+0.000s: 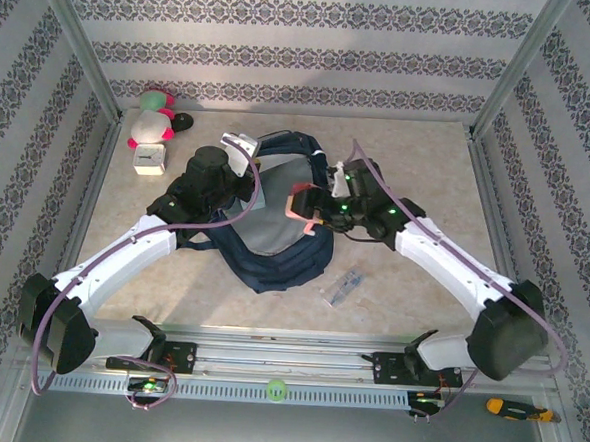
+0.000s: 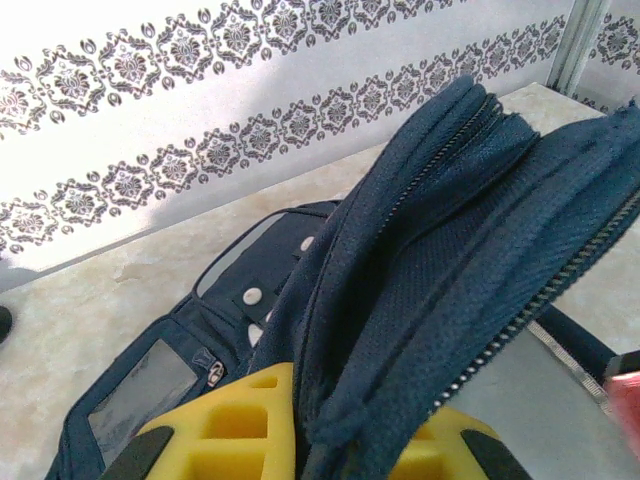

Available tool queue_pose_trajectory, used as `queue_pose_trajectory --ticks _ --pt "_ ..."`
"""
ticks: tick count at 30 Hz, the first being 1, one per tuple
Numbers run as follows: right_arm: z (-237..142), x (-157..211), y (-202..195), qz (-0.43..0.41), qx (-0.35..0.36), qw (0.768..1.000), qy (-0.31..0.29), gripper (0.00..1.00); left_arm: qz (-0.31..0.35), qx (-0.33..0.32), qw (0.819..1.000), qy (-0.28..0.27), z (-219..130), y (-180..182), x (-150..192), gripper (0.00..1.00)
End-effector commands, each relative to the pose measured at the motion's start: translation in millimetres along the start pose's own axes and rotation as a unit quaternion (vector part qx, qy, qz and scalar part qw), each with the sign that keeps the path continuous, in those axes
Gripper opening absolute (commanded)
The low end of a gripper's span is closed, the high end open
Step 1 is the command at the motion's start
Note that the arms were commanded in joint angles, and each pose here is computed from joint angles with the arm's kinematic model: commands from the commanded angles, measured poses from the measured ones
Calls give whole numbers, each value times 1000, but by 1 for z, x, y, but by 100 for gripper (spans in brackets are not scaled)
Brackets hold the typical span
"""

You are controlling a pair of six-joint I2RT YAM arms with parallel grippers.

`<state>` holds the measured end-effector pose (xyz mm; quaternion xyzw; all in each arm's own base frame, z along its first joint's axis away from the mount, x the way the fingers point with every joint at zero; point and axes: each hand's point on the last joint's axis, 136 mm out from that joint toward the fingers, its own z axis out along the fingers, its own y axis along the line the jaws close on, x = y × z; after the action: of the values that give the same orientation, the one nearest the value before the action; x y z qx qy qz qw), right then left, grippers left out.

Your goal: Pack the student bag

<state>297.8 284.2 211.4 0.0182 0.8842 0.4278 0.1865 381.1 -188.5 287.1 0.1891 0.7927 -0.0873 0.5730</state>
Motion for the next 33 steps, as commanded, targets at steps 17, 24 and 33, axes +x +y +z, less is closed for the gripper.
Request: queue_pose_trajectory --ticks 17,24,33 --pt "87 -72 -26 144 -27 981 -128 85 -33 34 986 -159 -45 -6 -99 1" --pt "91 -91 -32 166 -35 973 -154 95 -33 35 986 -159 -46 -6 -100 1" --pt "77 -28 -27 156 -24 979 -128 77 -31 33 987 -154 -43 -6 -94 1"
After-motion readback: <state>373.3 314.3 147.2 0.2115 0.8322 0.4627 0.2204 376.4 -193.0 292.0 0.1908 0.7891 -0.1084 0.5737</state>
